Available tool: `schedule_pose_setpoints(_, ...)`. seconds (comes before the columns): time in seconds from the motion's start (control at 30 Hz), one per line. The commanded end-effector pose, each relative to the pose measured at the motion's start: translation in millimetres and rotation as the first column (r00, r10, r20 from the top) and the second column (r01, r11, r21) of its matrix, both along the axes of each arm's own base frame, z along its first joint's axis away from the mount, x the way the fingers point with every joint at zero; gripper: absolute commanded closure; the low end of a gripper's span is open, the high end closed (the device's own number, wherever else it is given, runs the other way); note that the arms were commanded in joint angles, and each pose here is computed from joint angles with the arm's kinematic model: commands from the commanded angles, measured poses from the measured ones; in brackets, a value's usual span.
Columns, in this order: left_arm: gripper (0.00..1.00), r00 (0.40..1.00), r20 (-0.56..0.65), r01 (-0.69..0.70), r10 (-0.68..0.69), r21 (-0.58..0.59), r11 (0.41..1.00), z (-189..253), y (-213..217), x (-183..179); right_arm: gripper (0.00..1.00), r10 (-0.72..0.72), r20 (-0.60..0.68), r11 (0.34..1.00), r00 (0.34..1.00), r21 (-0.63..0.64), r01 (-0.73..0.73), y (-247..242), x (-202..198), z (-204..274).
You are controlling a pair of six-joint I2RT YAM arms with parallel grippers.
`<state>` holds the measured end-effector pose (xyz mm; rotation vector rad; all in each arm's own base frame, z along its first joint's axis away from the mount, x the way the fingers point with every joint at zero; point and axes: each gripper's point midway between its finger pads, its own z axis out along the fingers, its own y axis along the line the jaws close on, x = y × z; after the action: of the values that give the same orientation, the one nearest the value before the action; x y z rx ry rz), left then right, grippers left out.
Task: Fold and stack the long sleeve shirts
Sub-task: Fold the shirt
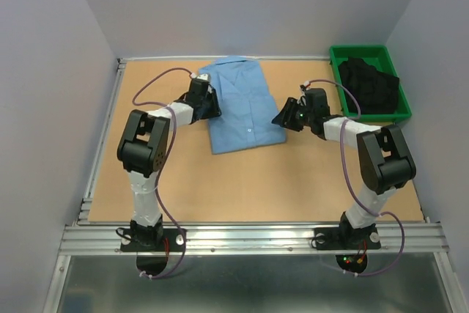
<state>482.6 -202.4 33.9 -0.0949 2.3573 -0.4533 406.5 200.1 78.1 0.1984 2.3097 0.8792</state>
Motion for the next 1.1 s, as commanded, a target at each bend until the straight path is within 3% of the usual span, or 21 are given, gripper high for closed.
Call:
schedule_pose_setpoints(0.0,0.53,0.966,-0.220,-0.140,0.136,-0.002,0.990,-23.5,41.7,-77.0,0.50,0.032,0.019,0.998,0.999,-0.059,-0.031,5.8,-4.3,-3.4)
schedule_pose_setpoints(0.07,0.53,0.958,-0.259,-0.151,0.126,-0.080,0.985,-21.8,38.6,-113.0,0.50,0.051,0.015,0.996,0.999,-0.079,-0.050,10.7,-3.2,-4.8)
schedule_pose_setpoints(0.13,0.48,0.959,-0.281,-0.104,0.029,-0.256,0.961,-4.7,15.5,-143.7,0.50,0.052,0.019,0.994,0.998,-0.101,-0.050,11.5,1.1,-1.6)
schedule_pose_setpoints(0.2,0.42,0.970,-0.242,-0.058,-0.022,-0.322,0.945,17.8,6.3,-154.6,0.50,0.034,0.023,0.991,0.999,-0.131,-0.031,6.2,3.8,3.3)
schedule_pose_setpoints(0.27,0.33,0.994,-0.107,-0.006,-0.031,-0.324,0.946,59.3,9.7,-154.3,0.50,0.018,0.042,0.985,0.999,-0.171,-0.011,-1.3,5.8,15.6)
schedule_pose_setpoints(0.37,0.25,0.997,0.078,-0.008,0.025,-0.218,0.976,103.9,34.3,-140.2,0.50,-0.004,0.047,0.983,0.999,-0.184,0.012,-7.2,0.1,25.8)
schedule_pose_setpoints(0.43,0.16,0.984,0.147,-0.082,0.101,-0.129,0.988,116.6,57.0,-125.5,0.50,-0.031,0.015,0.986,0.999,-0.163,0.033,-7.4,-8.0,26.4)
schedule_pose_setpoints(0.53,0.13,0.975,0.175,-0.132,0.137,-0.037,0.991,114.6,83.0,-106.9,0.49,-0.056,-0.026,0.990,0.998,-0.131,0.052,-1.4,-21.4,23.4)
schedule_pose_setpoints(0.7,0.11,0.982,0.124,-0.152,0.144,0.065,0.986,87.3,99.2,-62.8,0.49,-0.096,-0.121,0.994,0.988,-0.070,0.088,23.4,-28.4,11.0)
schedule_pose_setpoints(0.83,0.15,0.985,0.069,-0.166,0.161,0.074,0.983,66.6,100.5,-43.5,0.50,-0.136,-0.163,0.990,0.977,-0.046,0.130,33.5,-21.1,3.8)
schedule_pose_setpoints(1.07,0.17,0.977,-0.066,-0.197,0.201,0.060,0.979,27.0,100.0,-48.2,0.60,-0.174,-0.176,0.983,0.969,-0.093,0.159,31.0,-7.8,-21.5)
